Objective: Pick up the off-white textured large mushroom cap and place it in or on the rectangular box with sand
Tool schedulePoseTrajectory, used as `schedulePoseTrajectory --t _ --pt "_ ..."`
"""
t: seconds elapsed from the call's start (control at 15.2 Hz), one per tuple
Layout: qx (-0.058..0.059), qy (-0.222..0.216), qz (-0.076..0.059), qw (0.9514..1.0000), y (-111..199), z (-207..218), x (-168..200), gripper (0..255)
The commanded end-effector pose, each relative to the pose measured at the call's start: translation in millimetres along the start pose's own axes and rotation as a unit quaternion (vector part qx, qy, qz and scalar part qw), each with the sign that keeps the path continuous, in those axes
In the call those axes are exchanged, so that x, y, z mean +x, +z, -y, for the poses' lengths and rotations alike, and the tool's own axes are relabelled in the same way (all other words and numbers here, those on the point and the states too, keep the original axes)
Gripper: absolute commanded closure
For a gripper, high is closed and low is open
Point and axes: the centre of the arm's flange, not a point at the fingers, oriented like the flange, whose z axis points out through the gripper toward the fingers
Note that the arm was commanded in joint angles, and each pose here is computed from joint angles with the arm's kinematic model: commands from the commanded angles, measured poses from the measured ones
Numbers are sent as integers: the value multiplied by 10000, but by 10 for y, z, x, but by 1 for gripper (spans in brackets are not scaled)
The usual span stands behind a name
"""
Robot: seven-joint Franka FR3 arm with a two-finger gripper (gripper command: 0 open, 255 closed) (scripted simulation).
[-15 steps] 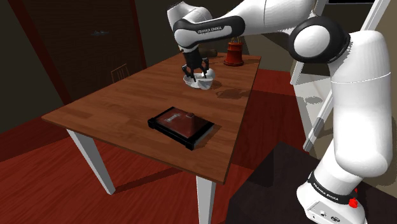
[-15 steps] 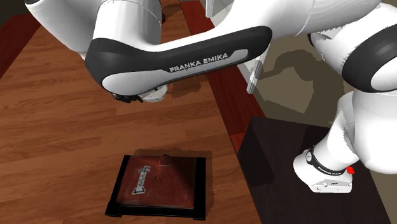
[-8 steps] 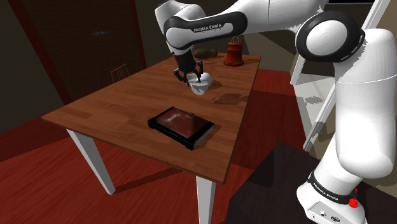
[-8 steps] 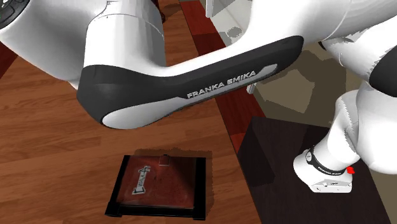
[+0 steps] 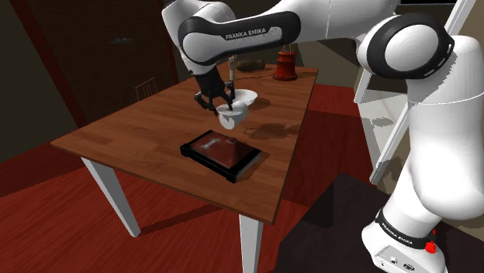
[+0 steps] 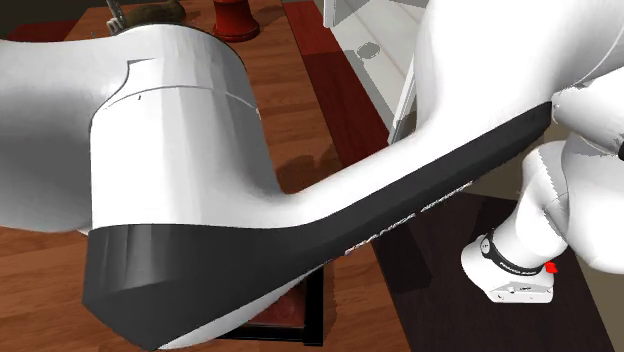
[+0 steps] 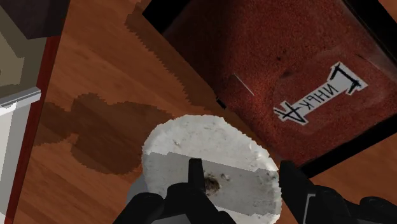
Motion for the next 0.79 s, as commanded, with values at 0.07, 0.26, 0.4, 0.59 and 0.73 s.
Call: schedulePoseTrajectory --t 0.07,0.26,0.4,0.59,0.73 --pt "0 4 -1 10000 -145 175 -319 255" --pt "0 4 -1 10000 -288 373 -675 255" --pt "0 4 -1 10000 -189 406 -693 255" --pt "0 4 -1 10000 -41 455 -720 255" --pt "0 4 -1 10000 58 488 -738 255"
